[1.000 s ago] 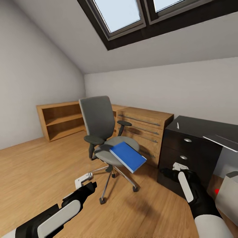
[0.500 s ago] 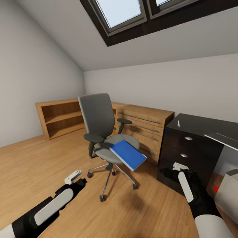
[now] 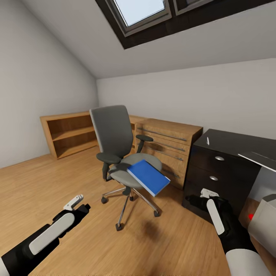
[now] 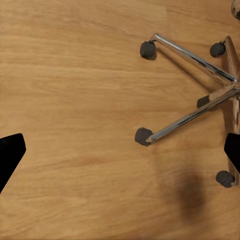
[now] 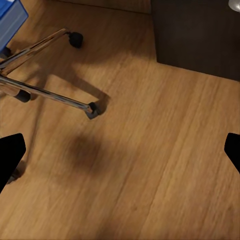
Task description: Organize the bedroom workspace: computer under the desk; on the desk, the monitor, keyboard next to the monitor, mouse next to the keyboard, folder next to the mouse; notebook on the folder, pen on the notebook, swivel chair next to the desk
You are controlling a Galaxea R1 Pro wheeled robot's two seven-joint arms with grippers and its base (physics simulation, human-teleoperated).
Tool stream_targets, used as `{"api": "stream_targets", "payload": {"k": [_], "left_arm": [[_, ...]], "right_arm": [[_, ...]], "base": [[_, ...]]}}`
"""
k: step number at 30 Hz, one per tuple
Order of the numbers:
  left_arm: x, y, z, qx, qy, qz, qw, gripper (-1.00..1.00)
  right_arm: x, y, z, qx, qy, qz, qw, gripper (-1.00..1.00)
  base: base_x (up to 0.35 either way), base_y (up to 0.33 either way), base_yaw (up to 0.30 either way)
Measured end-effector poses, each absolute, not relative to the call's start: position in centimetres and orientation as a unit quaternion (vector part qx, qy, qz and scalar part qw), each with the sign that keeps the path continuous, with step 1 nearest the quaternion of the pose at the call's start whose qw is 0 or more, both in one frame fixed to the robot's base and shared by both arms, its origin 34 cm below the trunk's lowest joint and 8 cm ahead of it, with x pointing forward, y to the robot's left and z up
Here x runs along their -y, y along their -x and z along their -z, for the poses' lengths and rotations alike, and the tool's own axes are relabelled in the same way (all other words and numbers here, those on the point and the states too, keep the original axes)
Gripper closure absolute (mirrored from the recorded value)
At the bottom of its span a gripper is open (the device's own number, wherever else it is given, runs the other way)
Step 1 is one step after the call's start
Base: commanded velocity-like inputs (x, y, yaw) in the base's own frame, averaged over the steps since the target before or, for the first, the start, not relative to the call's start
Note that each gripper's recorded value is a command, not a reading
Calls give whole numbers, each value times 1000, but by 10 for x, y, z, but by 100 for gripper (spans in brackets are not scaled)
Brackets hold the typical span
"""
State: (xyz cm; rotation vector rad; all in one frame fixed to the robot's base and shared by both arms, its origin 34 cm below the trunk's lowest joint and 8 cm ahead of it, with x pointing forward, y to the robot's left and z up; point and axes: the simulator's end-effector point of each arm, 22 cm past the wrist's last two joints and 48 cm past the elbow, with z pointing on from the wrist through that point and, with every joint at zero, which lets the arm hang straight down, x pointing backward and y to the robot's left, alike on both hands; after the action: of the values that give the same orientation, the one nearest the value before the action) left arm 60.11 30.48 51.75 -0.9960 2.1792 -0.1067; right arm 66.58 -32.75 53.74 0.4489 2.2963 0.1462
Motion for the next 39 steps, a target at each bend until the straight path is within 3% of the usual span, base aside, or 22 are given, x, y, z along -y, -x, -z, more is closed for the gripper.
{"api": "stream_targets", "payload": {"k": [21,26,39], "left_arm": [[-336,-583,-476,-845,425,40,322,-100],[-351,-586,-471,-841,436,33,320,-100],[-350,-584,-444,-849,435,23,297,-100]], "right_arm": [[329,-658,-498,-906,-185,-60,375,-100],[355,-652,-485,-893,-249,-85,366,-100],[350,-668,-449,-861,-294,-132,393,-100]], "base": [[0,0,0],[0,0,0],[0,0,0]]}}
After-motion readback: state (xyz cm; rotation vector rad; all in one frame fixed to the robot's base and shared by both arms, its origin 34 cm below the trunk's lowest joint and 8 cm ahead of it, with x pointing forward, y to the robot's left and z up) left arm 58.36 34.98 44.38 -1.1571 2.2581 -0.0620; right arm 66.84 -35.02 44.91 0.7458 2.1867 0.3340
